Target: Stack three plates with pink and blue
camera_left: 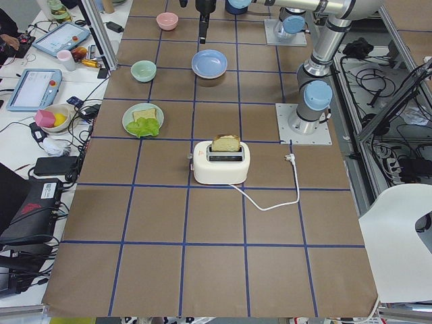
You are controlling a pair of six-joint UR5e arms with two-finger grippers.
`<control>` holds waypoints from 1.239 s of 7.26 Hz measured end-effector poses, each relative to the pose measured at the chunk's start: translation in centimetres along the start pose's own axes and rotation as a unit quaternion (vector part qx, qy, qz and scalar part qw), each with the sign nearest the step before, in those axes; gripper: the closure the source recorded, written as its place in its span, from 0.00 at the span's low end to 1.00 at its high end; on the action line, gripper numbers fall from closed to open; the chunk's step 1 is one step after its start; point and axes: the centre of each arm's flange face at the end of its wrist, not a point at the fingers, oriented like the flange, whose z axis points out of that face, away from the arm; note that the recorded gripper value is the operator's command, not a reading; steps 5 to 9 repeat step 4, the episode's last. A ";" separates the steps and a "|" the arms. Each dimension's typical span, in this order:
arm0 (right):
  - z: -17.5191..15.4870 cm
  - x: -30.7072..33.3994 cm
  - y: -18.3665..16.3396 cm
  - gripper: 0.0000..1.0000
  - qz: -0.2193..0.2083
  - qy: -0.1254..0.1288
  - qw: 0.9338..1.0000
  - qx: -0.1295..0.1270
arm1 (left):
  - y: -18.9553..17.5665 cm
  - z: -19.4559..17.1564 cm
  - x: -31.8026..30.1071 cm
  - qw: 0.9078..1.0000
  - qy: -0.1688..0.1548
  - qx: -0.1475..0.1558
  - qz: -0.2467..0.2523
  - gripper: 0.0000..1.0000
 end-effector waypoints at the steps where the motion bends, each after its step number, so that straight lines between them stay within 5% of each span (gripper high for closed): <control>1: 0.1 -1.6 0.3 0.00 0.008 0.002 1.000 0.002 | 0.0 0.0 0.0 1.000 0.000 0.000 0.000 0.00; 4: 1.9 -2.8 0.3 0.00 0.005 0.011 0.999 0.038 | 0.1 -0.1 -0.1 1.000 0.001 0.001 -0.001 0.00; 9: 1.9 -2.8 0.3 0.00 0.005 0.011 0.999 0.038 | 0.1 -0.1 -0.1 1.000 0.001 0.001 -0.001 0.00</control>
